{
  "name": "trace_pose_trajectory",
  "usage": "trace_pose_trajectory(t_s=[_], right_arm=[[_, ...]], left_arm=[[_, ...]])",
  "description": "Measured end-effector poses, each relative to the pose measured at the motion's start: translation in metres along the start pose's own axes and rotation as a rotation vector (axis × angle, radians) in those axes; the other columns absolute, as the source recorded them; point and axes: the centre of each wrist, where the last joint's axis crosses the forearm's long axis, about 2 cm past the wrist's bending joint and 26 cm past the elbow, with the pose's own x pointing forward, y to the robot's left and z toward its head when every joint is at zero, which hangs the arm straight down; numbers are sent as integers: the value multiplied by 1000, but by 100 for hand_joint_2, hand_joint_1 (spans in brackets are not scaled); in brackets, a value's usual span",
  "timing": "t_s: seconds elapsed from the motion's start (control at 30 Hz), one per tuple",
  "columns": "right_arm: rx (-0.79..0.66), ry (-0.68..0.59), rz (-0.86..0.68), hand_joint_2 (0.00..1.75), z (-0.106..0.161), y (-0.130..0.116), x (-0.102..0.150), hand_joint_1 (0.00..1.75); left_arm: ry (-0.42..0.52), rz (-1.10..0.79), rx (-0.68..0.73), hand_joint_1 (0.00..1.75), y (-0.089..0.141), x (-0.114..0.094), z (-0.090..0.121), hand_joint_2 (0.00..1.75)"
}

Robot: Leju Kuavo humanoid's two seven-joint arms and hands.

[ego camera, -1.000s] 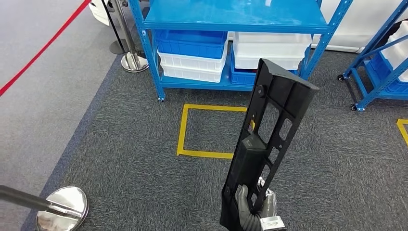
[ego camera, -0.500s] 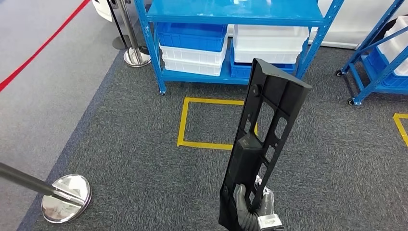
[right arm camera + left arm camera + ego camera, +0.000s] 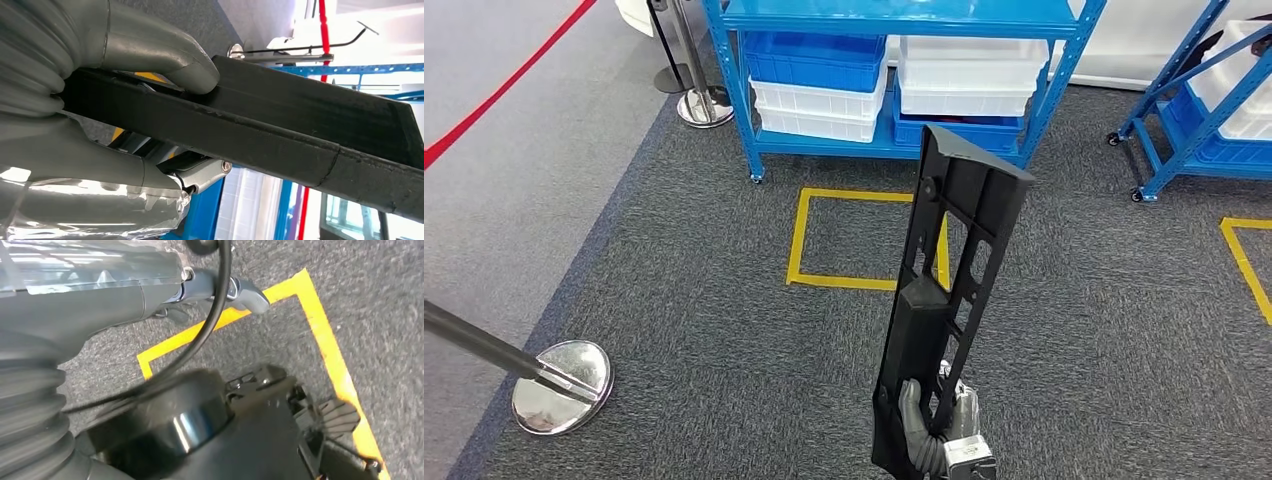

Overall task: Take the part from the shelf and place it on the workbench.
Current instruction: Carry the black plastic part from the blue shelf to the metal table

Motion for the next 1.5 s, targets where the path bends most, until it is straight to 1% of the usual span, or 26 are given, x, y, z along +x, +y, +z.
trace_pose_trajectory(t_s=[0.23,0.47,0.87,1.07,1.37,1.5], right_arm=[[8,17,7,175,2,0,-5,175],[7,38,15,175,7,-1,-11,175],[-3,38,39,175,11,-1,-17,175],[-48,21,61,175,11,-3,-14,175],[-121,54,43,175,26,-12,-12,175],[-136,45,43,175,26,-13,-10,175]], left_arm=[[2,-3,-6,0,-3,-3,2,175],[-5,4,-3,0,-2,0,0,175],[2,-33,0,0,3,3,-2,175],[37,-50,-12,0,-1,-6,2,175],[67,-56,-12,0,-1,-5,2,175],[70,-58,-3,0,0,-6,2,175]])
